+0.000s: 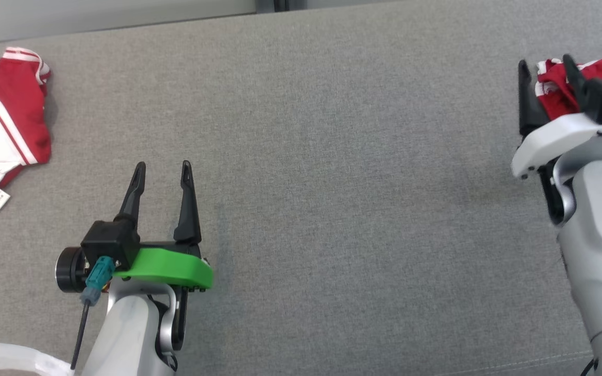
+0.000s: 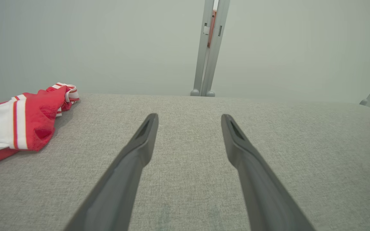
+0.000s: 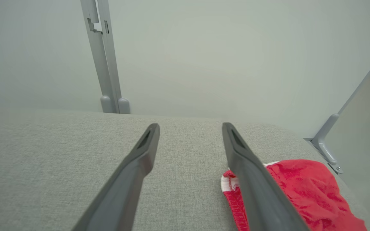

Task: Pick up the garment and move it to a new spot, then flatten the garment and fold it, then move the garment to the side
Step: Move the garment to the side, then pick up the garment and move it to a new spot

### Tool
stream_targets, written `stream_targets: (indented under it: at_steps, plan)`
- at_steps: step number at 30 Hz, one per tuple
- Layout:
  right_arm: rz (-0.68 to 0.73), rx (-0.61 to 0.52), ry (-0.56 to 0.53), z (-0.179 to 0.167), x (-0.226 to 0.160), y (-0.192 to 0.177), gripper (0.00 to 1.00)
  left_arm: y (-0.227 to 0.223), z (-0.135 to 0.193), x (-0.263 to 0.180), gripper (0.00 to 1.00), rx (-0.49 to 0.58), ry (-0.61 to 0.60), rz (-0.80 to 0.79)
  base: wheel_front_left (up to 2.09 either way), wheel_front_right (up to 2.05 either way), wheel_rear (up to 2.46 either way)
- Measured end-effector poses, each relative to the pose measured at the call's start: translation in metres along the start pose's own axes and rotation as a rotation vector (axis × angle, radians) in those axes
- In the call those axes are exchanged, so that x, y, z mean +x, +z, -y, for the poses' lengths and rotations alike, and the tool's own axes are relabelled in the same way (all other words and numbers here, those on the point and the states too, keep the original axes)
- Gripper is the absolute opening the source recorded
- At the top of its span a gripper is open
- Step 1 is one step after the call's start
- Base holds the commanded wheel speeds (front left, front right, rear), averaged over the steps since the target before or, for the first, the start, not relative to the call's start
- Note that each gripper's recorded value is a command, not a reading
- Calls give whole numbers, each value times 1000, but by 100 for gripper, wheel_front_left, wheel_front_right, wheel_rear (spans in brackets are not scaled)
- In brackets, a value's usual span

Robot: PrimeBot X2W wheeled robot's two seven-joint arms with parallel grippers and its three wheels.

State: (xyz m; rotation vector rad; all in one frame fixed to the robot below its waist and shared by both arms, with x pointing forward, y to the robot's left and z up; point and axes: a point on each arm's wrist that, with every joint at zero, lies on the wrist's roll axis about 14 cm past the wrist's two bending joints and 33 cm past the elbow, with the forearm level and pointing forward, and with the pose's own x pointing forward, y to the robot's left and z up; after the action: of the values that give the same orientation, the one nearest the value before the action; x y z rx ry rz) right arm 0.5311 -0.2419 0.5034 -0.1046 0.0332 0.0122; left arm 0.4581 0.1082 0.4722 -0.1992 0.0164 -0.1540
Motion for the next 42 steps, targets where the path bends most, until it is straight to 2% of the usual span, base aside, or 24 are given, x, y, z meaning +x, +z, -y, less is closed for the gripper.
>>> stream_targets:
  at_steps: [7,20,30,42]
  plan:
    - [85,124,57,-40,-46,13,100,5,-13,-30,100,9,60,-5,0,0,0]
    - [110,206,116,-86,-114,9,100,5,-42,-82,100,8,173,-16,0,0,0]
    - [108,272,133,-95,-138,7,100,9,-40,-88,100,7,167,-5,0,0,0]
    - [109,267,124,-91,-141,9,100,5,-36,-87,100,4,154,-15,0,0,0]
